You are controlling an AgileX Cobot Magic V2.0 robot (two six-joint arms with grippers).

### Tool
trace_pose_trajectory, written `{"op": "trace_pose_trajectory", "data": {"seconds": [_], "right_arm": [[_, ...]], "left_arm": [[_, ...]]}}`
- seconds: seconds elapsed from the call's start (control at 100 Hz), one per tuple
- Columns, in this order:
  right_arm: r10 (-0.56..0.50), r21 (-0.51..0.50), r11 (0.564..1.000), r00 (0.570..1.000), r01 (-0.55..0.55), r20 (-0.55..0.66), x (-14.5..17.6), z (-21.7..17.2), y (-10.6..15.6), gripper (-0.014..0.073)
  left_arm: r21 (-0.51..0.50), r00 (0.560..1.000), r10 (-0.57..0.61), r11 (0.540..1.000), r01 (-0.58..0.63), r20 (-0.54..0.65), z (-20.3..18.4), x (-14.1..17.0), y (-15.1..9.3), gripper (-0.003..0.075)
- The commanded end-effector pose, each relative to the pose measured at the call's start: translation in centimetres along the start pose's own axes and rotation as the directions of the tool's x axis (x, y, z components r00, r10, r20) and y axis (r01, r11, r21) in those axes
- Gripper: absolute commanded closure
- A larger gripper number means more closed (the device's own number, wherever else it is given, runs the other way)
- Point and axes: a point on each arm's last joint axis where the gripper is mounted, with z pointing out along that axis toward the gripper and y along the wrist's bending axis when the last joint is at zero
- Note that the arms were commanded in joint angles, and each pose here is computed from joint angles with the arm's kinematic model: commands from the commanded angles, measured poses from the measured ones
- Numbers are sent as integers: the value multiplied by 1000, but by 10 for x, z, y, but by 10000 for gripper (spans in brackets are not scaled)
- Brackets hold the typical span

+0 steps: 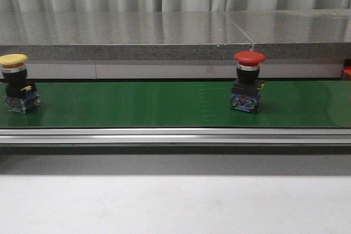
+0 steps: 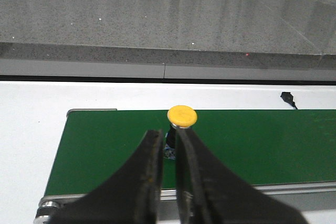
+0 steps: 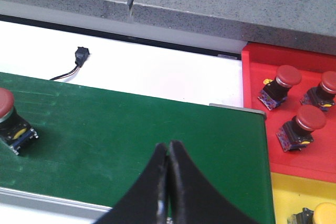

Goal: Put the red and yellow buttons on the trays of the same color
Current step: 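Raise the left gripper away from the belt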

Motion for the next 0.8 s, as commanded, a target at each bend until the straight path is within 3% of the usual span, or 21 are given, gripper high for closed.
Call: {"op": "trace_pose_trajectory", "data": {"seconds": [0.0,0.6,0.7,0.79], "right_arm": [[-7,29,1000,994,4,107,-16,-6,-2,715],[-7,29,1000,994,4,107,-16,-5,-3,708],[-7,20,1000,997,5,83,-14,-5,-2,631],[-6,10,1000,998,6,59,-11,-5,-1,466]], "left_arm": [[9,997,-12,1000,12,81,-2,-14,-1,739],[9,996,-12,1000,12,83,-2,-14,-1,739],[9,996,-12,1000,12,83,-2,-14,-1,739],[9,996,-12,1000,12,83,-2,-14,-1,739]]}}
